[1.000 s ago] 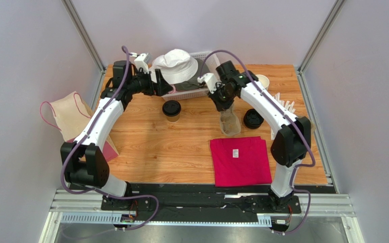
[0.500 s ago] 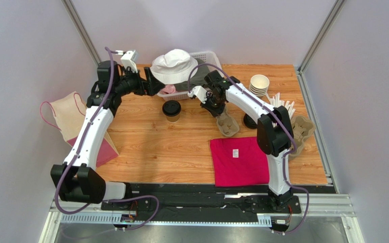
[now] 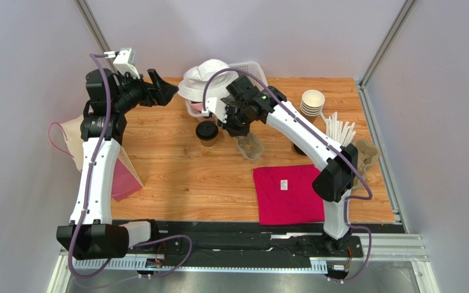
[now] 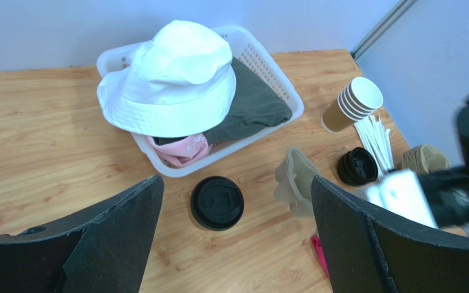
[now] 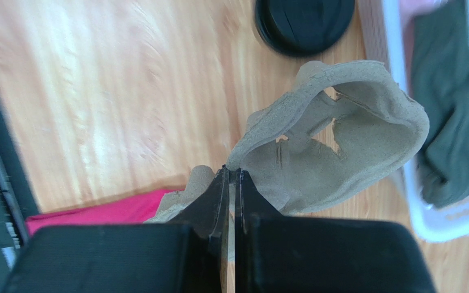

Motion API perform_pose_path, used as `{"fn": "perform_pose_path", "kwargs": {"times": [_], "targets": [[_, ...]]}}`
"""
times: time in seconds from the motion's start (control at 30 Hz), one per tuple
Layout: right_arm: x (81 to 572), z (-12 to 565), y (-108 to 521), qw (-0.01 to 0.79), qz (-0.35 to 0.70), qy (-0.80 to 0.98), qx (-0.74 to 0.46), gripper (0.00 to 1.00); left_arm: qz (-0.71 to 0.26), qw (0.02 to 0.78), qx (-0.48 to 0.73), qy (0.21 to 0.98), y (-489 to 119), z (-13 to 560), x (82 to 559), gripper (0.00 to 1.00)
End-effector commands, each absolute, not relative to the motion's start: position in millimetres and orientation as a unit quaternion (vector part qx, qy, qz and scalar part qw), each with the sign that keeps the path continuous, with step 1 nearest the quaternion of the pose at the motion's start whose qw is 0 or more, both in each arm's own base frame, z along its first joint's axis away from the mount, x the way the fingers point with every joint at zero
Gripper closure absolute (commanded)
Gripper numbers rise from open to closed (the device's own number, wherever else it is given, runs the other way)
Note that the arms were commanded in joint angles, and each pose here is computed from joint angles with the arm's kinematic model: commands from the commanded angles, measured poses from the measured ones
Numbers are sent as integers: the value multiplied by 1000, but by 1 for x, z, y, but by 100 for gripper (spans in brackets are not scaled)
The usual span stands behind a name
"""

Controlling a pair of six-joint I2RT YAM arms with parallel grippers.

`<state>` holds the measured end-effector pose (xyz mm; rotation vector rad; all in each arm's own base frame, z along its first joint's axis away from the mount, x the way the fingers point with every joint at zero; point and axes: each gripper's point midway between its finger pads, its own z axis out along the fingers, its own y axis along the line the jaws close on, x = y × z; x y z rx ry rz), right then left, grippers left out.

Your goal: Pack the takeout coffee

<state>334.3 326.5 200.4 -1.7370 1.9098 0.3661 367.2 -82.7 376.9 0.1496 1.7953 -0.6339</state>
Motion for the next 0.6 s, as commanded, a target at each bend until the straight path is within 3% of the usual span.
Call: {"fn": "perform_pose_path", "kwargs": {"times": [0.0,0.33,0.57], "targets": [[283,268,356,310,197,644,-671,100,-261,604,49,751,-72,408,362,1],[255,284,440,348,285,625,-638,100,-253,636,18,728,-59,458,312,1],[269,252,493,365,292,630,-620,100,-196,673,-42,712,-27,483,274,1]]}}
